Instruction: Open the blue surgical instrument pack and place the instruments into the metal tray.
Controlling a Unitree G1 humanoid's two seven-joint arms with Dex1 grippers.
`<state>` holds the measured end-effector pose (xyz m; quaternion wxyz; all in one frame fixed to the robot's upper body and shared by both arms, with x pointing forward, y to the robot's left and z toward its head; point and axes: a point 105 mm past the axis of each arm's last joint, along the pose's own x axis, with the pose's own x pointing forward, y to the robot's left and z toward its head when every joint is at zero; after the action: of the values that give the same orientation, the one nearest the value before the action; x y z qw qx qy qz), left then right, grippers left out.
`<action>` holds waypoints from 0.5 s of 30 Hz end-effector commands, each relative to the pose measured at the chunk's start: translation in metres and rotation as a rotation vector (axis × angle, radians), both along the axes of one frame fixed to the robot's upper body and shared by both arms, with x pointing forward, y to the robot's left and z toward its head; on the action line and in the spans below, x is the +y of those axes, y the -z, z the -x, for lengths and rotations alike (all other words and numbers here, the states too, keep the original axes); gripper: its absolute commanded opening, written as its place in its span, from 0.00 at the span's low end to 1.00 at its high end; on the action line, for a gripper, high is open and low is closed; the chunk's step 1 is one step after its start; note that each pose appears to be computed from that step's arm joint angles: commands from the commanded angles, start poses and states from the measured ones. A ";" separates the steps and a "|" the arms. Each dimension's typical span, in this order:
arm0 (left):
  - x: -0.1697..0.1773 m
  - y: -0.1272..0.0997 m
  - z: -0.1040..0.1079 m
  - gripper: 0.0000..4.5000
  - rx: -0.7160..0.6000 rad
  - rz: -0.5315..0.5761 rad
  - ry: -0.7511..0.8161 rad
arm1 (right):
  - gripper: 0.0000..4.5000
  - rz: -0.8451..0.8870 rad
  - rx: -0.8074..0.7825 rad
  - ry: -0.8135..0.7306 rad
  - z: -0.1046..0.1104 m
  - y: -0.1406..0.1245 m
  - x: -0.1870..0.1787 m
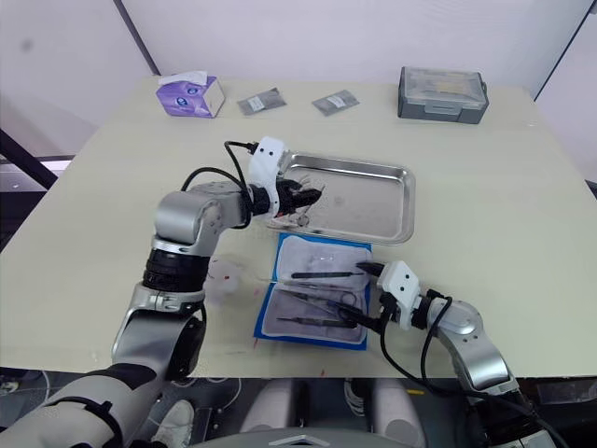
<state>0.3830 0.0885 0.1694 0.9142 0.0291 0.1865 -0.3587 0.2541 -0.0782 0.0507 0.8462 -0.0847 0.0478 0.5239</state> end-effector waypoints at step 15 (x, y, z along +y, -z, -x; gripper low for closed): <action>0.025 0.019 0.079 0.65 -0.142 -0.076 0.767 | 1.00 0.073 0.139 0.008 0.012 0.037 -0.006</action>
<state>0.3117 0.1185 0.1508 0.7504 0.1146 0.1249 -0.6389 0.2540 -0.0790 0.0504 0.8456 -0.0869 0.0491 0.5243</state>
